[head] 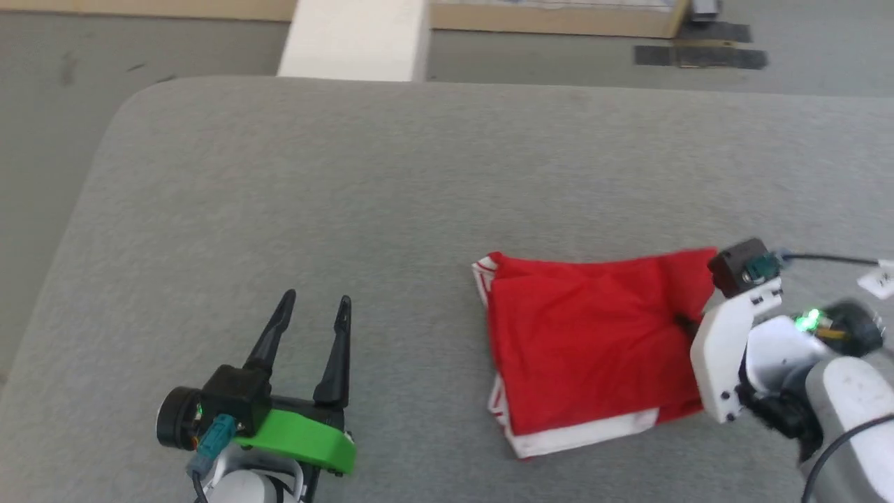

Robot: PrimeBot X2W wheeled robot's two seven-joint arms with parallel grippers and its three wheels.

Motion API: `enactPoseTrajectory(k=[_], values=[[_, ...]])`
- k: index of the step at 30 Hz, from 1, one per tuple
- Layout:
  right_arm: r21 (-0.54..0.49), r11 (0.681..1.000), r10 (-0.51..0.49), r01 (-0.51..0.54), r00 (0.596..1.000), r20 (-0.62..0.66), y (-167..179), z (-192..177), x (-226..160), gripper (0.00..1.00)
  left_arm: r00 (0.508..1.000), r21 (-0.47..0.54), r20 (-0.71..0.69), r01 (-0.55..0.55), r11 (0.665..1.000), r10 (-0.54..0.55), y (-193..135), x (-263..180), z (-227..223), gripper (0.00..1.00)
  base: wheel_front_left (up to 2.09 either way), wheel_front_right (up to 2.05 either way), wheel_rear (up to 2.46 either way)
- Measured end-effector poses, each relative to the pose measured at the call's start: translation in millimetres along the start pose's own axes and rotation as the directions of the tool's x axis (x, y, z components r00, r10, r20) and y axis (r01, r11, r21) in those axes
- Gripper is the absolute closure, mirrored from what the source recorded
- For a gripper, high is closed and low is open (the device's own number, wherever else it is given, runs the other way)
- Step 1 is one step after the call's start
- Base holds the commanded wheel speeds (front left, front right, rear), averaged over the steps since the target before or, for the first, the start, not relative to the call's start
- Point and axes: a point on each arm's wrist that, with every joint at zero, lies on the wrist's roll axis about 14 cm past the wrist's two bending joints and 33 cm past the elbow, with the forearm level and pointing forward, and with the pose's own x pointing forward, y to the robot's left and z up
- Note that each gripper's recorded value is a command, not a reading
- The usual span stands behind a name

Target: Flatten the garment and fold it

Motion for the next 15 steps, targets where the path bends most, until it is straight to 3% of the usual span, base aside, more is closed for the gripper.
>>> enactPoseTrajectory(k=[3, 7, 15], values=[[-0.148, 0.986, -0.082, 0.082, 0.997, 0.005, -24, 8, -16, 1.0, 0.999, -0.01, 0.009, 0.044, 0.999, -0.044, -14, 10, 0, 0.0, 0.0, 0.0, 0.0], [-0.314, 0.929, -0.203, 0.194, 0.979, 0.005, -61, 15, -43, 1.0, 0.993, -0.019, 0.022, 0.119, 0.993, -0.118, -37, 27, 0, 0.0, 0.0, 0.0, 0.0], [-0.408, 0.828, -0.454, 0.385, 0.887, -0.085, -162, -20, -110, 1.0, 0.952, -0.04, 0.072, 0.302, 0.952, -0.299, -100, 68, 3, 0.0, 0.0, 0.0, 0.0]])
